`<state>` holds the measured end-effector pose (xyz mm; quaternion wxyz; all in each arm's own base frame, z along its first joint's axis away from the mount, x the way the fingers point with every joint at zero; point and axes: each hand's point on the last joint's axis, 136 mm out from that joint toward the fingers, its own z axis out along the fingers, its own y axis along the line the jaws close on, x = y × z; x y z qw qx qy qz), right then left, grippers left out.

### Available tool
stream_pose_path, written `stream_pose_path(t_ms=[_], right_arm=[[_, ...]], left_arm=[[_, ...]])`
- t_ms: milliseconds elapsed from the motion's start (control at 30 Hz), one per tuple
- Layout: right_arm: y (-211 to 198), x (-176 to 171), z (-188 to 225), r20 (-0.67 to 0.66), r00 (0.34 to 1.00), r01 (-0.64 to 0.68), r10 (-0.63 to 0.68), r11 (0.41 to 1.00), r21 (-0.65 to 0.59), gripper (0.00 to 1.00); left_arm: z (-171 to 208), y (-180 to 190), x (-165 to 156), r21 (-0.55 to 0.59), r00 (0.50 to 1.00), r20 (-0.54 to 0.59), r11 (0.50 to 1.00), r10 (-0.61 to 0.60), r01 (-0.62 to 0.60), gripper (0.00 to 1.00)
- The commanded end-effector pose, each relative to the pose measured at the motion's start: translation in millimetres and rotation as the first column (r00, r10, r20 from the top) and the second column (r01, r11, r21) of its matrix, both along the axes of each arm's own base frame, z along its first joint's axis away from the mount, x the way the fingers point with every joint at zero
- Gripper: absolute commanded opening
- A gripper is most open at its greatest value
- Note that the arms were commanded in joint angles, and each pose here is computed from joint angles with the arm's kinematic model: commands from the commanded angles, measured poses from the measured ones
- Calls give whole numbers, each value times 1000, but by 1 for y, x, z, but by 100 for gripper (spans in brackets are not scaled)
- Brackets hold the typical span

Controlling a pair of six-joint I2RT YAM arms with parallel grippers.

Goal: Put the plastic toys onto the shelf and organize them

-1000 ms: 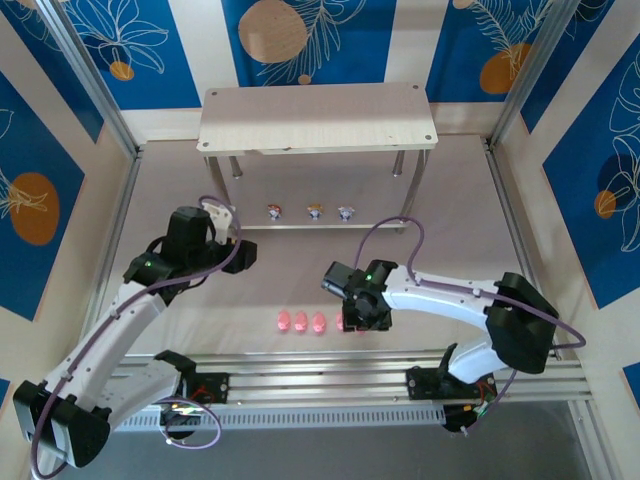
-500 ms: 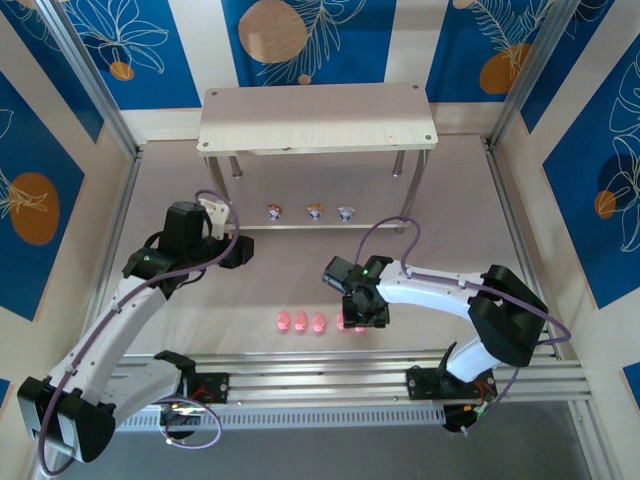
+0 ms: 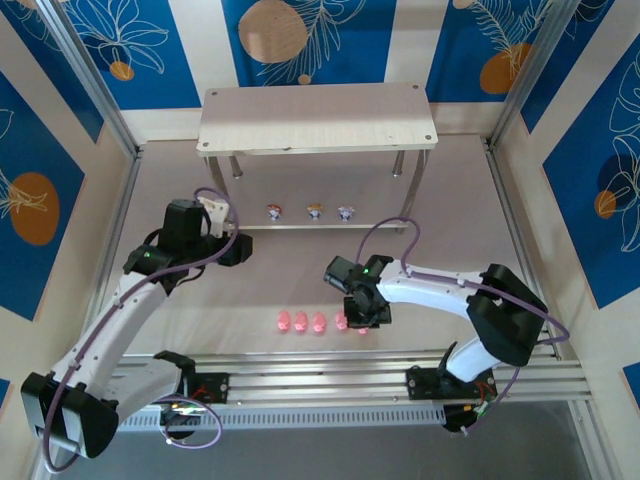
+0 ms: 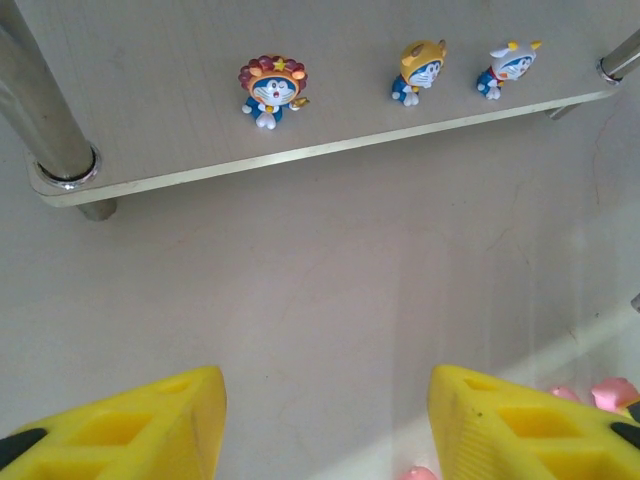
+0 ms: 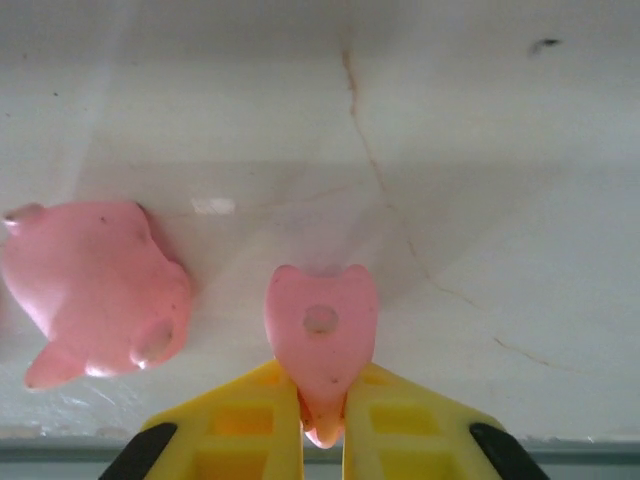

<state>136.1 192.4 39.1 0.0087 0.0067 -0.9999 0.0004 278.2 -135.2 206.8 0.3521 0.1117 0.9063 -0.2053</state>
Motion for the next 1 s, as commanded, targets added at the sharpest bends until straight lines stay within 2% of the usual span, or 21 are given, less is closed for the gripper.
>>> stream_pose_path(t_ms=[0, 67, 167, 200, 333, 533, 600, 667, 967], right_arm=[[-5, 6, 40, 61, 998, -22, 22, 1000, -1, 12], [-5, 15, 75, 121, 992, -44, 43, 999, 6, 12], [-7, 39, 153, 278, 957, -92, 82, 995, 24, 12], [-8, 52, 191, 354, 930, -113, 93, 993, 35, 12], [-23, 90, 307, 591, 795, -172, 137, 985, 3, 13], [-18, 147, 415, 816, 562, -244, 135, 970, 8, 14], [-18, 163, 435, 855, 507, -252, 111, 968, 24, 15], [-19, 177, 441, 867, 492, -252, 84, 966, 50, 15], [-31, 223, 411, 831, 557, -201, 6, 971, 128, 14]], left_arm=[[19, -3, 6, -26, 999, 32, 999, -20, 20, 56], [24, -5, 8, -36, 999, 34, 999, -28, 29, 56], [42, -8, 12, -47, 998, 57, 998, -36, 39, 55], [49, -8, 13, -46, 997, 71, 998, -39, 42, 55], [80, -8, 16, -45, 991, 127, 998, -44, 51, 55], [108, -8, 15, -52, 983, 175, 997, -49, 59, 56], [114, -8, 14, -50, 982, 181, 997, -49, 59, 56], [117, -6, 14, -43, 982, 183, 997, -49, 58, 56], [115, 1, 10, -22, 986, 165, 999, -35, 39, 57]])
